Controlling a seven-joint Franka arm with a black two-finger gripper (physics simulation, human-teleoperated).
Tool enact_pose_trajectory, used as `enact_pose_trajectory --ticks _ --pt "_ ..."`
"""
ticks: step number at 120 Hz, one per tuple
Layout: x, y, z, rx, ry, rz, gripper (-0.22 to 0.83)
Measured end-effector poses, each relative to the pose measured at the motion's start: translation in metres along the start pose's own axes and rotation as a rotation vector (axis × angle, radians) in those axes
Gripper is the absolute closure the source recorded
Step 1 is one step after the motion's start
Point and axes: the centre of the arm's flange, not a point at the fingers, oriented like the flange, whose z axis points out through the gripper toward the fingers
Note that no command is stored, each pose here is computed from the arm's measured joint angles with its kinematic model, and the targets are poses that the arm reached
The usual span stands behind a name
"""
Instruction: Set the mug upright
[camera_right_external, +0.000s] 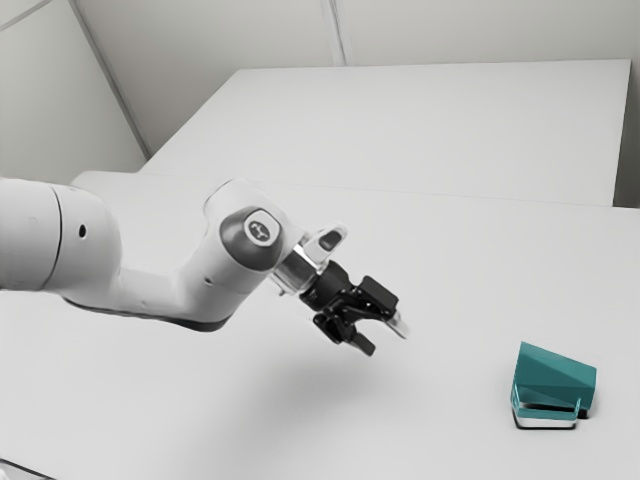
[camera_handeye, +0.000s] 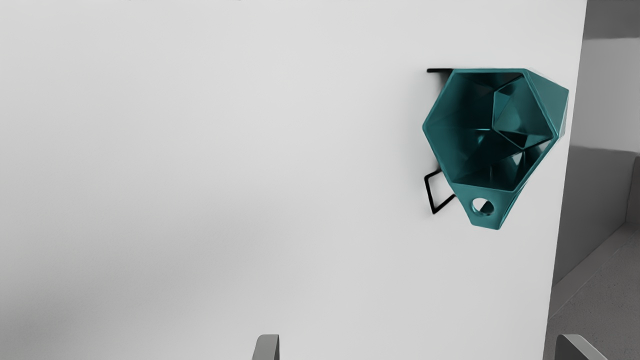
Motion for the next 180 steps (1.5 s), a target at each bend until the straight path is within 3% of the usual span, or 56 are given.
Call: enact_pose_trajectory --ticks 53,79,104,180 --pt "0.014 0.07 0.116 -0.019 0.034 0.146 0.0" --pt "0.029 0.085 0.135 -0.045 0.074 0.164 0.0" --pt "0.028 0.082 0.149 -0.101 0.091 0.122 0.0" --pt "0.036 0.091 0.175 -0.221 0.1 0.196 0.0"
